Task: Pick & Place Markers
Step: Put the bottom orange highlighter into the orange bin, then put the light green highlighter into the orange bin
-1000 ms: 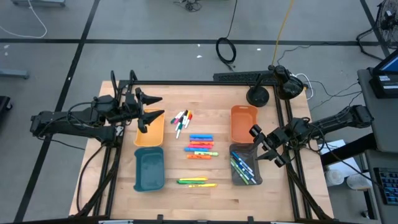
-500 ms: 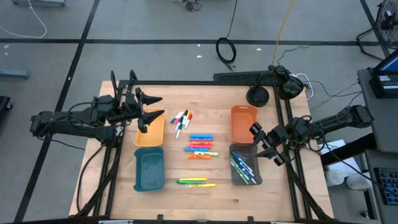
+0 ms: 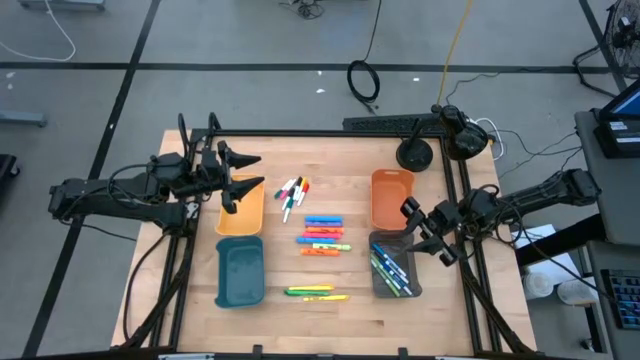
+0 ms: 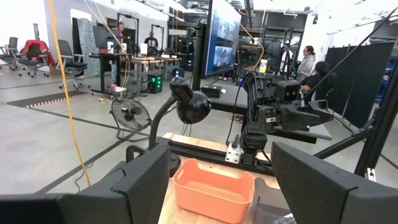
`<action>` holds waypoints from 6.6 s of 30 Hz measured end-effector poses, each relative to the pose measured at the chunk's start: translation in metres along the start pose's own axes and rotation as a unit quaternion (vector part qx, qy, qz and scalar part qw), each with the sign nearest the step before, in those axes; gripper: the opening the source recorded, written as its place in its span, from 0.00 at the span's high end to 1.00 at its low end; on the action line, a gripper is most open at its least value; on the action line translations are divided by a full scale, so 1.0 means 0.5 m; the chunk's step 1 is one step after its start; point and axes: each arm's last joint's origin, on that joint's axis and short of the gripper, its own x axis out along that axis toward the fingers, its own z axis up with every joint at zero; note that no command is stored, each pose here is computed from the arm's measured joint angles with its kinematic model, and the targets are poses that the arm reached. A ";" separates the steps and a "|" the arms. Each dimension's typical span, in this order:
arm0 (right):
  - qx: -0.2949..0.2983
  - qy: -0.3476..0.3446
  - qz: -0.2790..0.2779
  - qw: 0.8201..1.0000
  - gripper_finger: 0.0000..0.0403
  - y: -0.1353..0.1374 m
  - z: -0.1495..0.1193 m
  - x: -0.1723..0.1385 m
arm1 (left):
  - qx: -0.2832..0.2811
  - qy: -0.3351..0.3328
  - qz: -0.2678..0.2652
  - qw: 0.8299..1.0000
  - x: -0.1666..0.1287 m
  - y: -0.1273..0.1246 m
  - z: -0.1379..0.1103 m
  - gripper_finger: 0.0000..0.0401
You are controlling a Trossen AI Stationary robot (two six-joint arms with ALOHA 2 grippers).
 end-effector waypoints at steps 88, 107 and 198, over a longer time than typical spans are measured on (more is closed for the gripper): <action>-0.049 0.558 -0.286 0.778 0.88 -0.190 -0.353 0.301 | 0.000 0.000 0.000 1.000 0.000 0.000 0.000 0.30; -0.030 0.534 -0.233 0.812 0.86 -0.169 -0.303 0.317 | 0.000 0.000 0.000 1.000 0.000 0.000 0.000 0.30; 0.062 0.377 -0.624 0.682 0.79 -0.117 -0.075 -0.033 | 0.000 0.000 0.000 1.000 0.000 0.000 0.000 0.30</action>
